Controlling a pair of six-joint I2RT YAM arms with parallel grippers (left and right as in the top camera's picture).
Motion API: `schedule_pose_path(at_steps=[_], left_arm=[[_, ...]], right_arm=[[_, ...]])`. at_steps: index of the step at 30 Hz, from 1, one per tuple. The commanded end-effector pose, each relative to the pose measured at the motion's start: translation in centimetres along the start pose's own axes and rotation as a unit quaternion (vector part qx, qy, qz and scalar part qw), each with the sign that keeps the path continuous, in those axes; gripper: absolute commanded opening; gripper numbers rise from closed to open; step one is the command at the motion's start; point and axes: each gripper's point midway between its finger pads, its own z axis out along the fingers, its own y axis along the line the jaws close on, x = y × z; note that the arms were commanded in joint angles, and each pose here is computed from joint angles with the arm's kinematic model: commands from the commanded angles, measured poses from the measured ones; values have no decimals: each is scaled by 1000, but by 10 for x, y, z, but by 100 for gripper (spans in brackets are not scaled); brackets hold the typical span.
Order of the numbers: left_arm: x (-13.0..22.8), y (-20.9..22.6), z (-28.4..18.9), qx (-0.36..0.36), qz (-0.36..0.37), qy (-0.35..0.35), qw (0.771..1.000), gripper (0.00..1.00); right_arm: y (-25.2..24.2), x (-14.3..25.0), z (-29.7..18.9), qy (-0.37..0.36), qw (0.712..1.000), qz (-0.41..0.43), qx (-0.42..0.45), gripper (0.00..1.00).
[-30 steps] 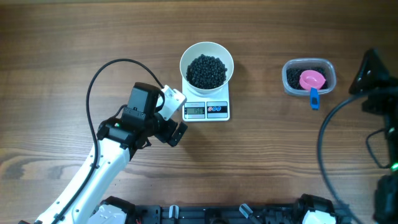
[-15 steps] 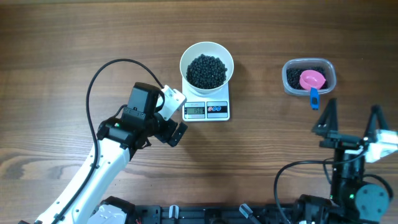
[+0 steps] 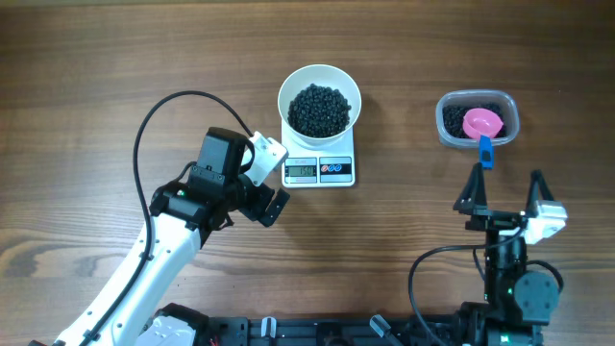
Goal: Scoop item into bowl and weigh 150g on scale
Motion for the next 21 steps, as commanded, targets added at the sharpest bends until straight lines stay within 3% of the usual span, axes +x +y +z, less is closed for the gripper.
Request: schedule_pose_path(at_steps=[1,21], left_arm=[[2,2,2,-2,0,3,1000,100],[2,2,2,-2,0,3,1000,100]], right_arm=[[-6,40,-2,57,998,-3,9,100],[-6,49,-3,76,997,-18,7,100]])
